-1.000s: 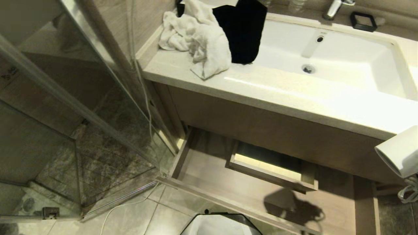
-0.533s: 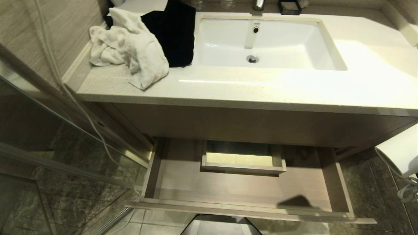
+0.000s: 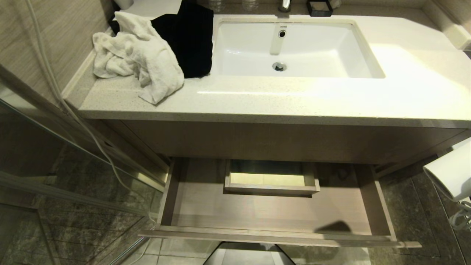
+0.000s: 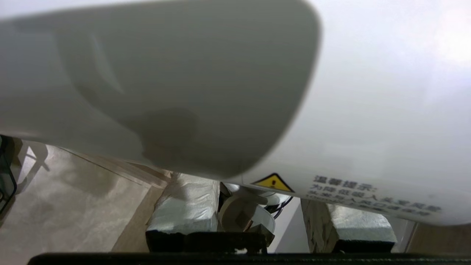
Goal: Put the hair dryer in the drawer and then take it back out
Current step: Place it on the countertop
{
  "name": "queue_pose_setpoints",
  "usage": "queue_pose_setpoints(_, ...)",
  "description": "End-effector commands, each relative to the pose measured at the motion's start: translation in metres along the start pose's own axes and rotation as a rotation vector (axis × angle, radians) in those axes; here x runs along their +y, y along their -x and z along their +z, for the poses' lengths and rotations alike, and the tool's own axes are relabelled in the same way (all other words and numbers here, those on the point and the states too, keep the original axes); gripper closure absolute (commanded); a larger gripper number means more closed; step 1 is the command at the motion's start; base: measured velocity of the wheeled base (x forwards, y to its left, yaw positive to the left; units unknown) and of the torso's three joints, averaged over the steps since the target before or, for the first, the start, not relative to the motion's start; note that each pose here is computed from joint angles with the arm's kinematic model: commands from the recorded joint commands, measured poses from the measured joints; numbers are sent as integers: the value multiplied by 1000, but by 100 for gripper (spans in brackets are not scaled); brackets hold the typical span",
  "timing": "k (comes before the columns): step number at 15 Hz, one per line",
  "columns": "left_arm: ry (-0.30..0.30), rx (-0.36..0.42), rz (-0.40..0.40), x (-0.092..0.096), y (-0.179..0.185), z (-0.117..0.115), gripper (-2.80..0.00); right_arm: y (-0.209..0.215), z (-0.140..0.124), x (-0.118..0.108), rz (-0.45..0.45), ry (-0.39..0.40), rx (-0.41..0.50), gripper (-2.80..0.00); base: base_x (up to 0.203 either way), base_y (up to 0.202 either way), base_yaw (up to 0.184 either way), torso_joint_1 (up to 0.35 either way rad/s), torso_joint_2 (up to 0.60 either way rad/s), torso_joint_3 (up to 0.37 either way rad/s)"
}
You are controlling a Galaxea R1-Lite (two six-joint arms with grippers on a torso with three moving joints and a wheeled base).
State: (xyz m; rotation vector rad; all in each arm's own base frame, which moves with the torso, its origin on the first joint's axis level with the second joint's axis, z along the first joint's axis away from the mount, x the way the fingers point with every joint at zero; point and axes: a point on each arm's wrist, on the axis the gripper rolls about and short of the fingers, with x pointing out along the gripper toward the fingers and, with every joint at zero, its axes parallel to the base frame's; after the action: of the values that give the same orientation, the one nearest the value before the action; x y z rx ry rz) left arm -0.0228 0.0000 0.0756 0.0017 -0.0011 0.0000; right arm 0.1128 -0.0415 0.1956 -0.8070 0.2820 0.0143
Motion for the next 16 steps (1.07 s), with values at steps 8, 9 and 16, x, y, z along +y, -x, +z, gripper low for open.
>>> queue_pose_setpoints(8,0,-2,0,0,0,0,0,-2,1,-3,-14,4,9,0,0,0,0,0,0,0)
queue_pose_setpoints(9,0,0,0,0,0,0,0,-2,2,-4,-18,4,10,0,0,0,0,0,0,0)
queue_pose_setpoints(16,0,-2,0,0,0,0,0,1,3,-6,-41,8,3,0,0,0,0,201,32,233)
